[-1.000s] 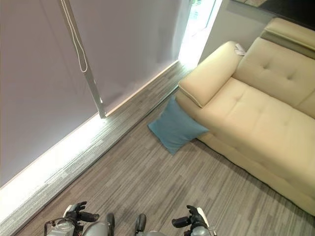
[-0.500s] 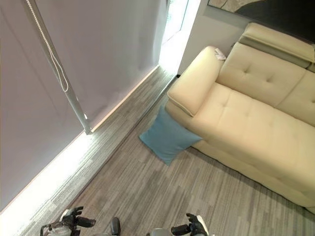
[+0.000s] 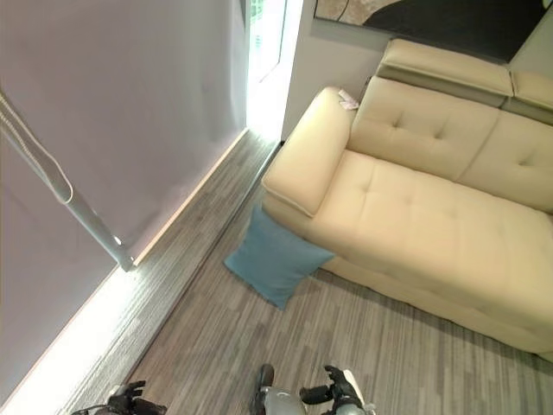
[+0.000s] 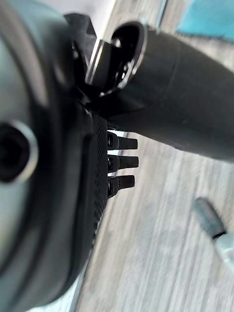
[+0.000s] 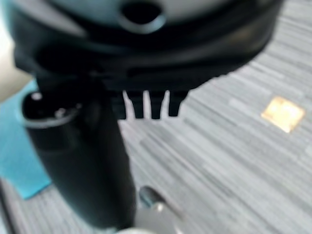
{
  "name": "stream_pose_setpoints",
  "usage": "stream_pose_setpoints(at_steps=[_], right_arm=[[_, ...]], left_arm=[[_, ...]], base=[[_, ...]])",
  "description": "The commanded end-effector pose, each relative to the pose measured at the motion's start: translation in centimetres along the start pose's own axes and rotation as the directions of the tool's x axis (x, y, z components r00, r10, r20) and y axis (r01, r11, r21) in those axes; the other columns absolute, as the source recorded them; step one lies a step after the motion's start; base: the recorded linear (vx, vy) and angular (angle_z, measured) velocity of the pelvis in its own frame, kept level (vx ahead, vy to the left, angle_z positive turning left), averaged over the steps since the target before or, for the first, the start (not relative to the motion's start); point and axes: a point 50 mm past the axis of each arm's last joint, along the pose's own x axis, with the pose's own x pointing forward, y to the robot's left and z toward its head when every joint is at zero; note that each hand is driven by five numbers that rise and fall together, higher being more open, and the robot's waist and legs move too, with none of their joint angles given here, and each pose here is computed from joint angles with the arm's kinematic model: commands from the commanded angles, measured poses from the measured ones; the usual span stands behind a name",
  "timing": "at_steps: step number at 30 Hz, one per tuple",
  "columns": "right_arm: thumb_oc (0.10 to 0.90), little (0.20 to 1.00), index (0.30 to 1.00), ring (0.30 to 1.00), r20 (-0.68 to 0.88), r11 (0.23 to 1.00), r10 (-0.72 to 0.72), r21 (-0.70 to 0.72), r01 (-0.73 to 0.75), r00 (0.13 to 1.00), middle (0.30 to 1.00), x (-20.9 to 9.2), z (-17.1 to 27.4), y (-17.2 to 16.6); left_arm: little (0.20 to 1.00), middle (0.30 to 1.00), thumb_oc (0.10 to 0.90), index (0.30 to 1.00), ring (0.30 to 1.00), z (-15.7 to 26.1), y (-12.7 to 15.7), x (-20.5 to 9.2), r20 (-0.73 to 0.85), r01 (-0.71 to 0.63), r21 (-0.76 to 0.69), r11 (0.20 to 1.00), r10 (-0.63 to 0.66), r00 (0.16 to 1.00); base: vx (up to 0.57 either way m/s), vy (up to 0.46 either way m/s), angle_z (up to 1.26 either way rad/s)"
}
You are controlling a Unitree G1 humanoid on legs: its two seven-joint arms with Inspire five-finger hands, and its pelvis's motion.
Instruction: Pick up all the scattered cushions and arrange them neatly on the sofa.
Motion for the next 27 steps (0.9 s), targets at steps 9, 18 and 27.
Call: stream_pose_setpoints(at_steps=[9, 18, 27], right_arm=[[0.8, 0.9, 0.9, 0.9, -0.008, 0.998, -0.069, 0.014, 0.069, 0.998, 0.9, 0.3, -0.1, -1.9], [0.8, 0.9, 0.9, 0.9, -0.037, 0.997, -0.07, 0.023, 0.07, 0.997, 0.9, 0.2, -0.9, -1.8], [0.8, 0.9, 0.9, 0.9, 0.029, 0.999, -0.04, 0.016, 0.039, 0.999, 0.9, 0.4, 1.3, -1.0]], left_arm=[[0.9, 0.9, 0.8, 0.9, 0.9, 4.1, 0.1, 0.3, 0.14, 0.001, 0.014, 1.0, -0.003, 0.99], [0.9, 0.9, 0.8, 0.9, 0.9, 3.4, 0.0, 0.3, 0.112, 0.007, 0.01, 1.0, -0.008, 0.994], [0.9, 0.9, 0.8, 0.9, 0.9, 3.8, 1.9, 0.5, 0.125, -0.047, -0.016, 0.999, 0.048, 0.991]], base=[[0.15, -0.021, -0.09], [0.24, 0.196, -0.29], [0.12, 0.213, -0.2]])
